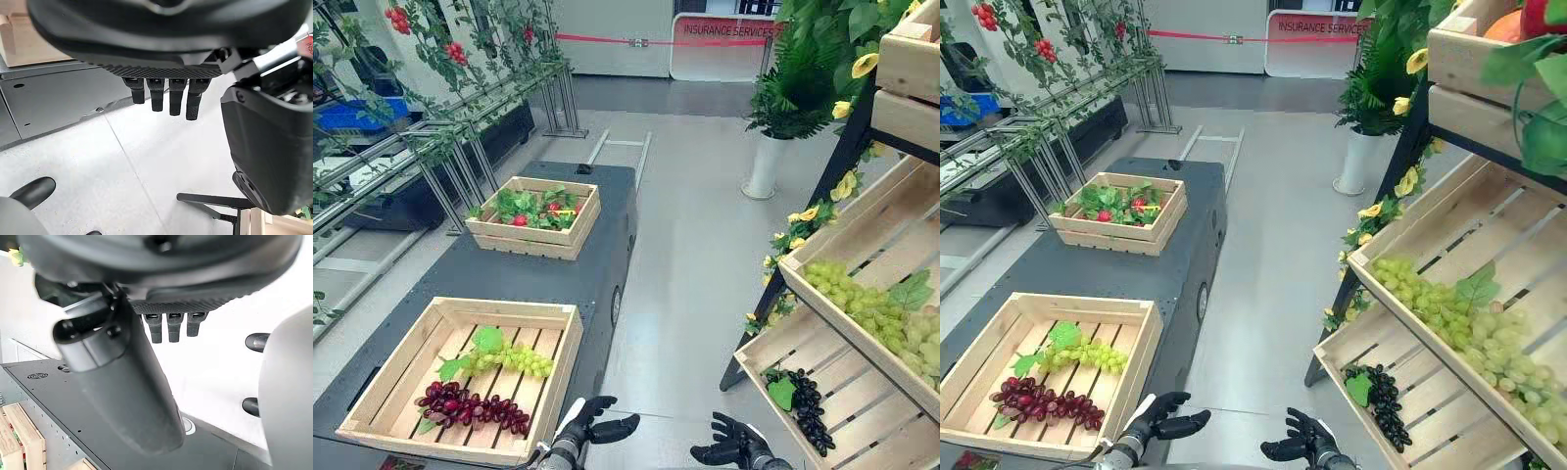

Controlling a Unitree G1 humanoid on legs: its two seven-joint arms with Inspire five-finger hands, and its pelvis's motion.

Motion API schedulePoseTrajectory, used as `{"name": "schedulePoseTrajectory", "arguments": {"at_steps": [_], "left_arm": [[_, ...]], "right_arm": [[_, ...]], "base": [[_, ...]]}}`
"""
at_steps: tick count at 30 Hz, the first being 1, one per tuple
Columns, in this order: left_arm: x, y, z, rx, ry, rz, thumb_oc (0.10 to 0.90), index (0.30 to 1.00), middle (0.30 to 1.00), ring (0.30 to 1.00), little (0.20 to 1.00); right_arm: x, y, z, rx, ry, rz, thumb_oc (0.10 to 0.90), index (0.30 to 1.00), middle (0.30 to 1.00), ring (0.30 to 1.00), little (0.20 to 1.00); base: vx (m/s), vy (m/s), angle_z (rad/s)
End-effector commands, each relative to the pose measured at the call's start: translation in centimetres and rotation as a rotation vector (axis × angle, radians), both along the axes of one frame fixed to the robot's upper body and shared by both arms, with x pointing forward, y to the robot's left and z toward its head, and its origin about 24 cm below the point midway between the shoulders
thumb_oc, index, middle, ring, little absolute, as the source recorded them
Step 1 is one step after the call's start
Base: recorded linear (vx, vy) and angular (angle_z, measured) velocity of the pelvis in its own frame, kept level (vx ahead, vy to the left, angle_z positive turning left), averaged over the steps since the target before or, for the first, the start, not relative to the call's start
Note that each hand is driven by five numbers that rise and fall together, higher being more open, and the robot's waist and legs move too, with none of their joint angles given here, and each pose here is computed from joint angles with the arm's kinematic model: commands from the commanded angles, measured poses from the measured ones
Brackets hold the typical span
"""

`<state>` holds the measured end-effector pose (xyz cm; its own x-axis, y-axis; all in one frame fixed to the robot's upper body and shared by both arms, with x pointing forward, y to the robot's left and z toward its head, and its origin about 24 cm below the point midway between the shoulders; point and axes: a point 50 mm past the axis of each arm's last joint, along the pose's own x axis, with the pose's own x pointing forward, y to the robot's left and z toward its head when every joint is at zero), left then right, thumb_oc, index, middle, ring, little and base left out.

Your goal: Pick up the fruits from the basket on one side to the basket on the other side

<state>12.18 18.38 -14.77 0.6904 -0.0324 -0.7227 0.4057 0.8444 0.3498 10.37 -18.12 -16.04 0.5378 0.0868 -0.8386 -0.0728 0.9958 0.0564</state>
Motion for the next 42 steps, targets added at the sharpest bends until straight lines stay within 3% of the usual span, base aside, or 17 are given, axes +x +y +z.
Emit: {"name": "schedulePoseTrajectory", "arguments": {"at_steps": [1,13,19,25,32,37,42], "left_arm": [[2.6,-1.9,0.7,-0.025,-0.071,-0.065,0.800,0.900,0.900,0.900,0.900],[4.3,-2.8,1.6,-0.079,-0.144,-0.073,0.800,0.900,0.900,0.900,0.900],[2.7,-3.1,0.8,-0.045,-0.107,-0.081,0.800,0.900,0.900,0.900,0.900],[3.5,-4.1,1.4,-0.075,-0.168,-0.132,0.800,0.900,0.900,0.900,0.900],[6.6,-5.2,5.8,-0.071,-0.658,-0.299,0.800,0.900,0.900,0.900,0.900],[8.9,-3.3,8.2,-0.002,-0.818,-0.308,0.800,0.900,0.900,0.900,0.900],[10.4,-1.6,9.4,0.002,-0.849,-0.228,0.800,0.900,0.900,0.900,0.900]], "right_arm": [[4.0,0.0,1.1,-0.057,-0.104,0.067,0.800,0.900,0.900,0.900,0.900],[6.5,0.0,2.2,-0.057,-0.177,0.079,0.800,0.900,0.900,0.900,0.900],[5.4,0.0,1.7,-0.048,-0.155,0.011,0.800,0.900,0.900,0.900,0.900],[6.0,-0.4,2.0,-0.056,-0.183,-0.040,0.800,0.900,0.900,0.900,0.900],[5.3,-0.8,1.8,-0.106,-0.169,0.028,0.800,0.900,0.900,0.900,0.900],[5.0,-1.7,1.8,-0.131,-0.158,0.054,0.800,0.900,0.900,0.900,0.900],[4.8,-1.9,1.8,-0.146,-0.154,0.073,0.800,0.900,0.900,0.900,0.900]], "base": [[0.04,0.167,1.64],[-0.01,0.000,0.00],[0.03,-0.001,0.00],[-0.04,0.023,-0.01],[0.02,0.038,0.01],[0.01,0.041,-0.01],[0.01,0.015,0.00]]}}
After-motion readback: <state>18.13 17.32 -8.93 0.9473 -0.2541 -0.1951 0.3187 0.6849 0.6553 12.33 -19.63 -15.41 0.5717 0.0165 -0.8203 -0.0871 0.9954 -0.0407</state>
